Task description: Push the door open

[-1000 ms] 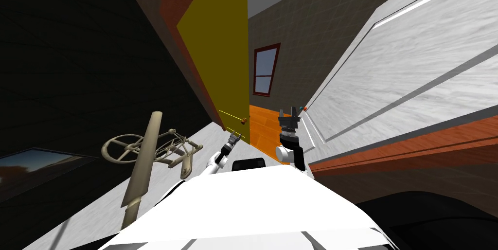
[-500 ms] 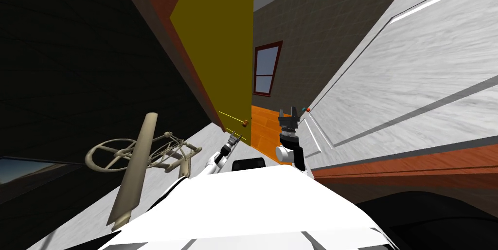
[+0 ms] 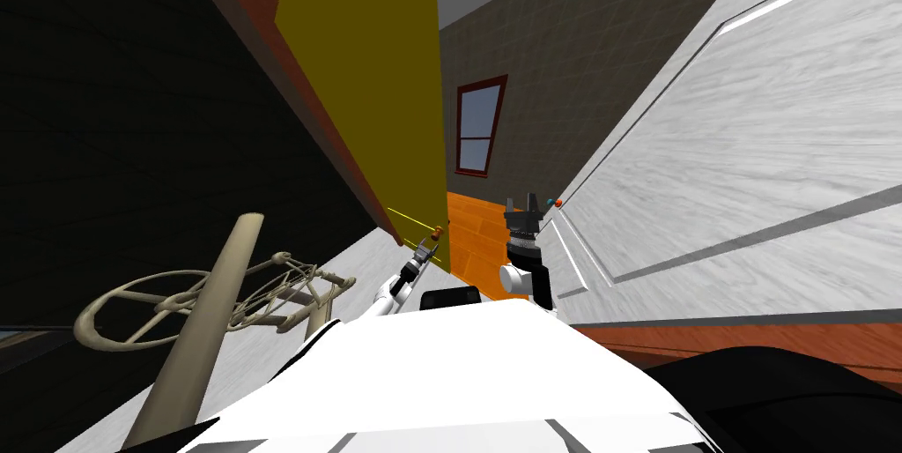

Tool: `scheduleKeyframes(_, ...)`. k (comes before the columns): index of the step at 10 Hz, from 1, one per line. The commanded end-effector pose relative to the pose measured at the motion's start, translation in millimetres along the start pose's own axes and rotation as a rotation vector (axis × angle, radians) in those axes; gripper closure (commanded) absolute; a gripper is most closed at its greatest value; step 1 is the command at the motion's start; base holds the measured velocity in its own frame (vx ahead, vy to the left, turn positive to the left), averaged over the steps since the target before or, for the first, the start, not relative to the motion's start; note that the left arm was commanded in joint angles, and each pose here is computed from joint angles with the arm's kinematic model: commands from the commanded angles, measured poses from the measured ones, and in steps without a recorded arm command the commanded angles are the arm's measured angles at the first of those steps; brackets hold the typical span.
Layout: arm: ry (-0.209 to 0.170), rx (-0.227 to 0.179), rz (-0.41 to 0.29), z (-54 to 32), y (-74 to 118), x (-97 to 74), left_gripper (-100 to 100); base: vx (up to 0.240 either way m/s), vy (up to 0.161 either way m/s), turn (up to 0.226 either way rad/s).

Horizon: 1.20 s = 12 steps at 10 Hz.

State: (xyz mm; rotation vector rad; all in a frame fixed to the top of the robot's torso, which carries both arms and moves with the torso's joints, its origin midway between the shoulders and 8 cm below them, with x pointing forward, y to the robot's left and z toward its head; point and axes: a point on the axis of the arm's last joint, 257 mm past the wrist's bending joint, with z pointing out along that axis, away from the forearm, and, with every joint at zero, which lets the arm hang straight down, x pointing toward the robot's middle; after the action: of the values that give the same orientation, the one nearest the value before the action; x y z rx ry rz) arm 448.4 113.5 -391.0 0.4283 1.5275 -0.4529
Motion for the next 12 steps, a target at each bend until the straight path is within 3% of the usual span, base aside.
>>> scheduleKeyframes(1, 0.001, -0.005, -0.001, 1.3, 0.0, 0.4, -100, 0.203, -0.099, -0.036)
scheduleKeyframes(3, 0.001, -0.006, -0.001, 1.6, -0.1, 0.5, -100, 0.136, -0.061, -0.011)
scheduleKeyframes(4, 0.001, -0.006, -0.001, 1.6, -0.1, 0.5, 100, -0.010, 0.002, -0.005)
scheduleKeyframes(9, 0.001, -0.006, -0.001, 1.6, -0.1, 0.5, 100, -0.008, 0.003, -0.008)
scheduleKeyframes(12, -0.009, -0.027, -0.082, 4.0, 5.2, -2.8, 100, 0.019, -0.011, -0.037)
